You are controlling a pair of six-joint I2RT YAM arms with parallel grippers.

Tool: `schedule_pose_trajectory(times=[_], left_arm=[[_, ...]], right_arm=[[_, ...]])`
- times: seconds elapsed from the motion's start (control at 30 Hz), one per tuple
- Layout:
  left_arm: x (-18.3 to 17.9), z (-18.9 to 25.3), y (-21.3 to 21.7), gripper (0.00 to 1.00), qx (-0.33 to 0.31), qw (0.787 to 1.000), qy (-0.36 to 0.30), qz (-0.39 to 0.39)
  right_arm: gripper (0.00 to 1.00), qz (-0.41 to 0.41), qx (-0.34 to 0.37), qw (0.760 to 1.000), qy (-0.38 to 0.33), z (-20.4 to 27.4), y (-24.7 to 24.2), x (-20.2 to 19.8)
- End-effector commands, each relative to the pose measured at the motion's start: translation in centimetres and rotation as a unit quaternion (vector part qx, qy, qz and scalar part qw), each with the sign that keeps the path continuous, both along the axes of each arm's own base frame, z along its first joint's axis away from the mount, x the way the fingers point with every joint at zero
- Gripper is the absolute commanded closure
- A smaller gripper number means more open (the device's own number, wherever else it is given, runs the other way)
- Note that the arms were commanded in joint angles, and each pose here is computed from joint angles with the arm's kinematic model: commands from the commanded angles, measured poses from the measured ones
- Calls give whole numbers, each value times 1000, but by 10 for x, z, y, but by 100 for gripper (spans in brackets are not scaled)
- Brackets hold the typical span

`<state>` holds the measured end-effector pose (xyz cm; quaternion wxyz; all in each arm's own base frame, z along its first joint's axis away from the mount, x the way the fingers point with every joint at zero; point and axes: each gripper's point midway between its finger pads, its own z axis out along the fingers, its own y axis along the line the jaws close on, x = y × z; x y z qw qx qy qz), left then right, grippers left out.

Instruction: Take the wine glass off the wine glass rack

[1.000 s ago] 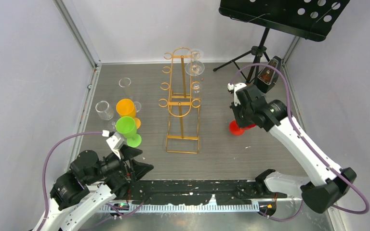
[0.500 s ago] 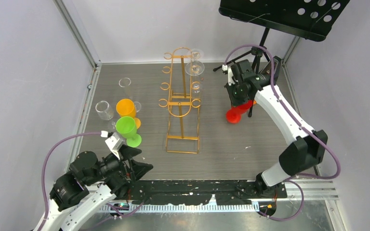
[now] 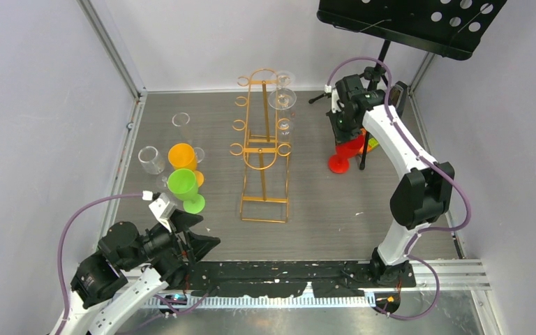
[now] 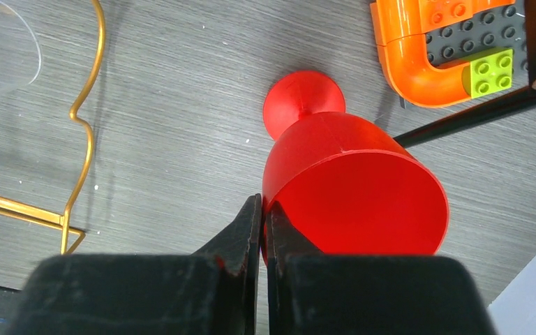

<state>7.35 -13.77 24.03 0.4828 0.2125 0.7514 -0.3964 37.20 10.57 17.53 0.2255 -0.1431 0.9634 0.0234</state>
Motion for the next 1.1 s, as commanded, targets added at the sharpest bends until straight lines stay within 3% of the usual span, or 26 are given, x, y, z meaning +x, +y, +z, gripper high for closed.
schedule_pose_trajectory(times=[0.0,0.13,0.3,0.53,1.07], left_arm=[[5,12,0,4,-13,1000,-27,7],[5,12,0,4,-13,1000,-27,8],[5,12,0,4,-12,1000,-26,7],[6,10,-1,3,-10,1000,-23,6],[7,9,-2,3,-7,1000,-19,8]], right_arm=[[94,13,12,1000,-3,5,5,7],[93,10,7,1000,2,1,3,10],[71,1,1,1000,-11,9,-1,12],[50,-36,-5,996,-82,55,-11,23],[39,-27,139,962,-233,166,16,6]])
